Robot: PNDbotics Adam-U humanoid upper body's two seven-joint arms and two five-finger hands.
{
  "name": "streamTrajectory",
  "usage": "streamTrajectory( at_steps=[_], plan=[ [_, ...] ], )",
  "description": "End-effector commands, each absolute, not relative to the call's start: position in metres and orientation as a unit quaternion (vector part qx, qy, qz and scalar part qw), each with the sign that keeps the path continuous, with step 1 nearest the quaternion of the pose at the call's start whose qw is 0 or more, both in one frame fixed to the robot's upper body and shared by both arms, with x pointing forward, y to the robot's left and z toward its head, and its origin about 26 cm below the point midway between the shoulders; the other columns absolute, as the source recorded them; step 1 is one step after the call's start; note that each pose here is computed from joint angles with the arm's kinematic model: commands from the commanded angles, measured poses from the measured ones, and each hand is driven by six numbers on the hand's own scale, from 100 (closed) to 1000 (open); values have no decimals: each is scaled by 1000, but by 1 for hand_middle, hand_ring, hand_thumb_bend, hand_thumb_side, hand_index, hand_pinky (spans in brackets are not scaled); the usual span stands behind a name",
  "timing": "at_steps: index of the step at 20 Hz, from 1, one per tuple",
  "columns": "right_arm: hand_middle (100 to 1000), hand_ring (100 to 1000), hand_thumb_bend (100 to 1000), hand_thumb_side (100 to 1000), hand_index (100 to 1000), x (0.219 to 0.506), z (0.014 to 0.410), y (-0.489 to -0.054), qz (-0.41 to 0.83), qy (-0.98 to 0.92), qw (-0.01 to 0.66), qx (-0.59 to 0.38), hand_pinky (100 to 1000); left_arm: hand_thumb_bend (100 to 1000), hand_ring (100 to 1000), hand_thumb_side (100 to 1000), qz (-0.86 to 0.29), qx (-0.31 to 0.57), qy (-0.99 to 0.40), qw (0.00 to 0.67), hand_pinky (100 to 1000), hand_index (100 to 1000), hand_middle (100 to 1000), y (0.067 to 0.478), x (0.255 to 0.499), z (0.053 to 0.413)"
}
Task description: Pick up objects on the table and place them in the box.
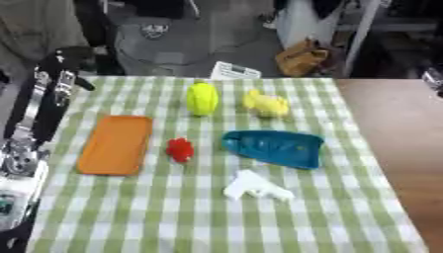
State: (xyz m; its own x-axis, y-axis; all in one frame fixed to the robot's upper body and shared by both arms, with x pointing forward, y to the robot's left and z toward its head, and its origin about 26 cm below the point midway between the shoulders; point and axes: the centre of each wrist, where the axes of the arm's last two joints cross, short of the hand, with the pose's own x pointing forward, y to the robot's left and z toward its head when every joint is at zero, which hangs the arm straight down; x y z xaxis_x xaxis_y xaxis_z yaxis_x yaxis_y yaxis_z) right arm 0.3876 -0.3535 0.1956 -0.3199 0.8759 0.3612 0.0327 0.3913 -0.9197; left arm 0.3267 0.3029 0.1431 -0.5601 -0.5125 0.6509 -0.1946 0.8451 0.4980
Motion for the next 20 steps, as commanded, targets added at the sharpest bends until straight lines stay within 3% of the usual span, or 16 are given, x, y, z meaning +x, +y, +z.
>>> streamTrajectory(
  at_steps=[1, 20],
  plan=[
    [749, 654, 326, 617, 903, 394, 208, -362, 461, -661, 469, -361, 453, 100, 718, 1000, -192, 203, -869, 407, 541, 814, 790, 301, 328, 153],
    [795, 660, 369, 614, 890, 436, 194, -345, 554, -575, 465, -382, 489, 100, 720, 1000, -196, 186, -872, 408, 537, 815, 792, 294, 330, 151]
  ],
)
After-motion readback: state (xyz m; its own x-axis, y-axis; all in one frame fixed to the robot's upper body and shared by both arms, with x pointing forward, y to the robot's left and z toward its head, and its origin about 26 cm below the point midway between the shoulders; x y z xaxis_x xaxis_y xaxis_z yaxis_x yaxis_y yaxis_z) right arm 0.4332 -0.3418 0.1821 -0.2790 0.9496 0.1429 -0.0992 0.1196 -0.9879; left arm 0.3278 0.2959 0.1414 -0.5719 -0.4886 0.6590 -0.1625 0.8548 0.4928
